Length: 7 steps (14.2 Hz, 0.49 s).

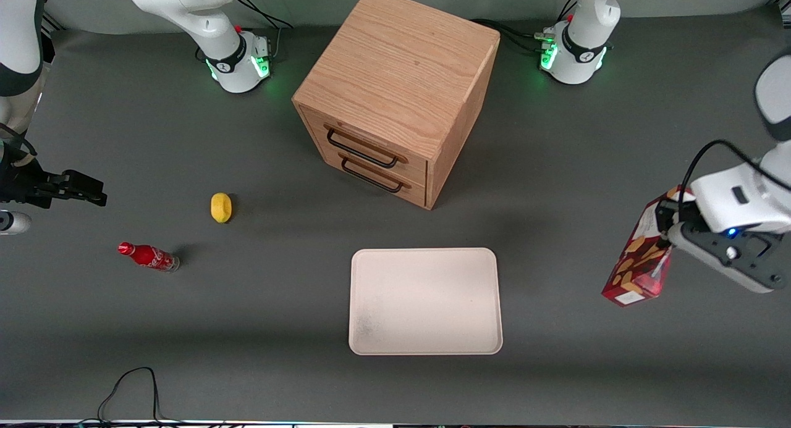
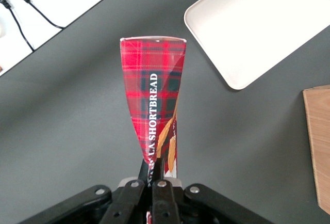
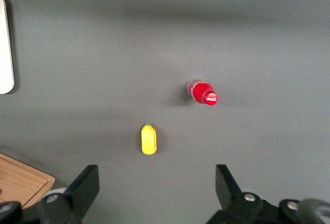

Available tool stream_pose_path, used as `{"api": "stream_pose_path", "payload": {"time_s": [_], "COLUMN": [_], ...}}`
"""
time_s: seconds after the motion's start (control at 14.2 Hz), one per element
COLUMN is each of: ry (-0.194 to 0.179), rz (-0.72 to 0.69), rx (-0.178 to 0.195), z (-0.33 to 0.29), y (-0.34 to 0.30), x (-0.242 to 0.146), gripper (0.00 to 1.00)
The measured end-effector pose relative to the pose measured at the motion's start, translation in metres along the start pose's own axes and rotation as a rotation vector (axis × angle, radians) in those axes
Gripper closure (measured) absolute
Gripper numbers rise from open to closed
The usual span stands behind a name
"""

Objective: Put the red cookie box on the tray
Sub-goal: 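Lift the box upright with the left gripper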

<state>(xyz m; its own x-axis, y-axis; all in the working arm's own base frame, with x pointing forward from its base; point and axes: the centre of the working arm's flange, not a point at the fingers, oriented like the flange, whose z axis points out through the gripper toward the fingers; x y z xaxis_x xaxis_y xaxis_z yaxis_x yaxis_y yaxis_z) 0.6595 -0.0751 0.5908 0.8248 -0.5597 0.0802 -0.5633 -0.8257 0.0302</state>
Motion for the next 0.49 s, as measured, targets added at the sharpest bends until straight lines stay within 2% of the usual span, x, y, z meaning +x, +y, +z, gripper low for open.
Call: {"api": "stream_pose_path", "payload": {"time_s": [0.28,0.49], "ry": [-0.016,-0.03], "rz": [-0.262,-0.439], "rx": [-0.01,-0.016], "z": [0.001,0.011], "y": [0.021,0.075], "x": [0.009,0.034], "gripper": [0.98,0.98]}}
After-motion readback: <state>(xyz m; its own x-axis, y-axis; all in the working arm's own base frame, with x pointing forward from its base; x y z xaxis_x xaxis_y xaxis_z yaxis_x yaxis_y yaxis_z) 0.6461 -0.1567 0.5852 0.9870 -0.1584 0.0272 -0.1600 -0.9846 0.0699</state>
